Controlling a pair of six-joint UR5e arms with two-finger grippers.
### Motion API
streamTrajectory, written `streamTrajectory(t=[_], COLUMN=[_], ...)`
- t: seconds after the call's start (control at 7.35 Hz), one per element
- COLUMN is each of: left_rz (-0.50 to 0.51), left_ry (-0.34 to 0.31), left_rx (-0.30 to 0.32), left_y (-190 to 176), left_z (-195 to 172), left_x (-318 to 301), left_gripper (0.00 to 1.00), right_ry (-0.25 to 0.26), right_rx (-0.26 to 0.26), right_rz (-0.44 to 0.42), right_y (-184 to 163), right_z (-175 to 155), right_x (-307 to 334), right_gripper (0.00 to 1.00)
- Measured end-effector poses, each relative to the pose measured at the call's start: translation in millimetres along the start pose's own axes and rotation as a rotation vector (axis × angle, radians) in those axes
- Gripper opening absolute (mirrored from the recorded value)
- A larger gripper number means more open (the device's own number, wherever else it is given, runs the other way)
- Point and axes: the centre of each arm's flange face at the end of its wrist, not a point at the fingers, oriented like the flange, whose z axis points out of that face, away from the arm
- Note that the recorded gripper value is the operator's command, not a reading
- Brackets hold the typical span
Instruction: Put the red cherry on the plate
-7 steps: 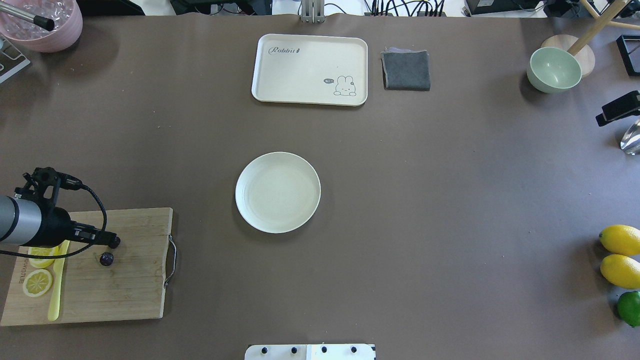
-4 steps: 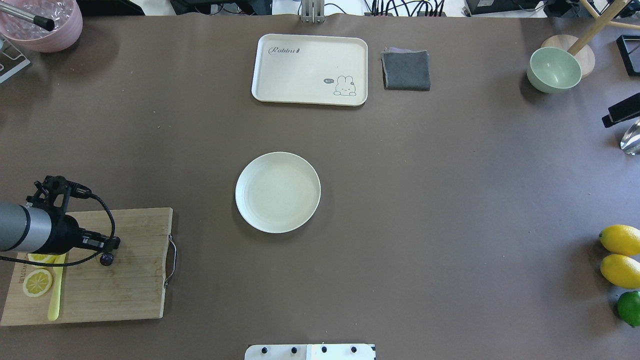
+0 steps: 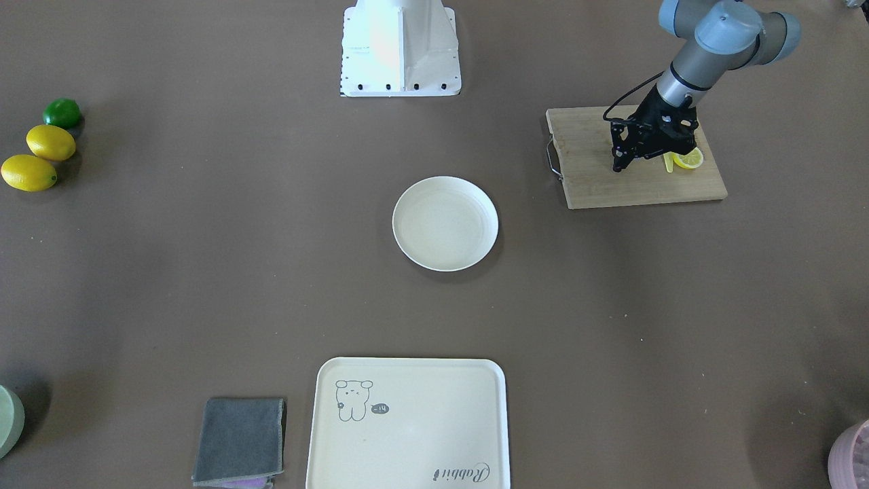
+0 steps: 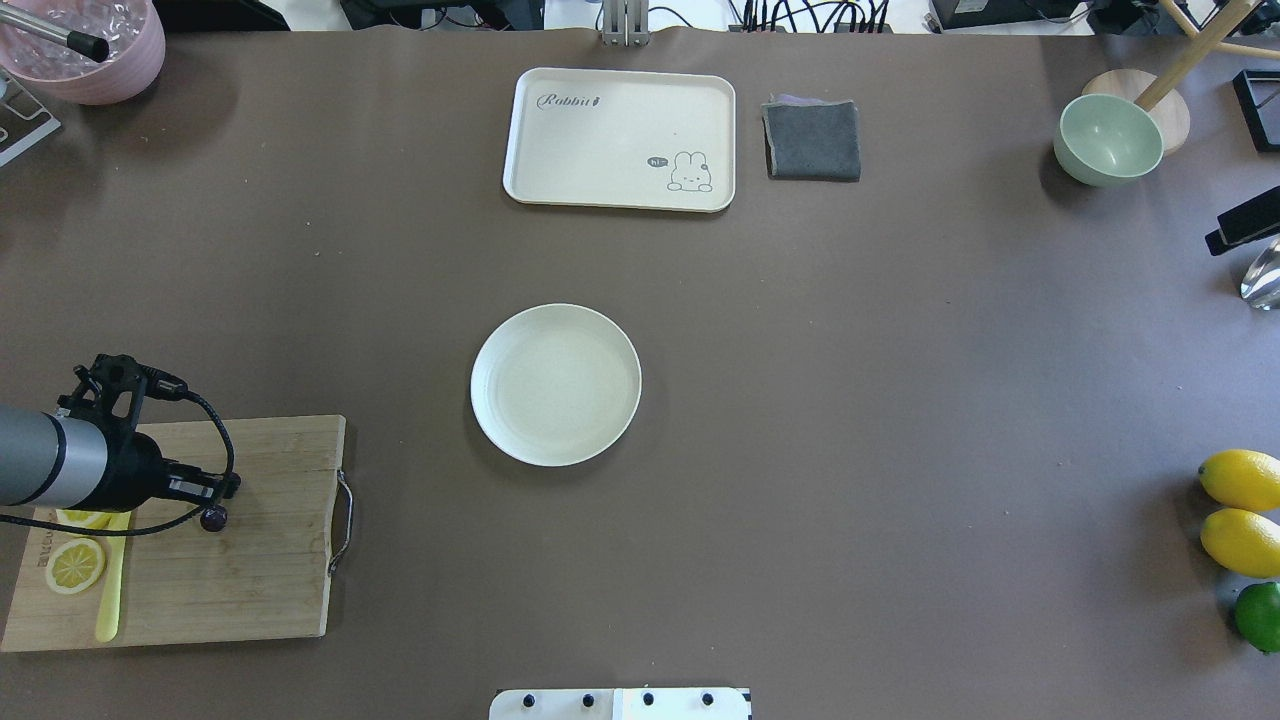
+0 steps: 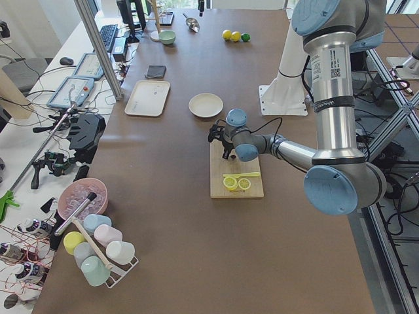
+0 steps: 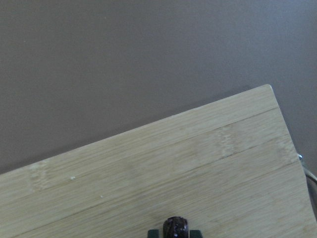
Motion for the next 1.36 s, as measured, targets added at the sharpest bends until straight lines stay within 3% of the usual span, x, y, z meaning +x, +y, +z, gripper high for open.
streamTrajectory(t=[0.54, 0.95, 1.36], left_rz=[0.015, -0.057, -0.181], left_ry=[0.064, 0.079, 0.101], left_rx=[0.059, 0.082, 0.086], left_y=[-36.9, -130.7, -197.9], left_z=[-14.9, -22.5, 10.5], left_x=[40.6, 140.4, 239.5], left_gripper=[0.0, 0.0, 0.0], right_ry=[0.028, 0.05, 0.057], right_rx=[-0.034, -0.078, -0.095], right_rz=[0.049, 0.112, 0.131], right_y=[34.5, 70.9, 82.5], right_z=[4.9, 15.2, 20.4], right_x=[53.8, 99.6, 114.9], right_gripper=[1.0, 1.0, 1.0])
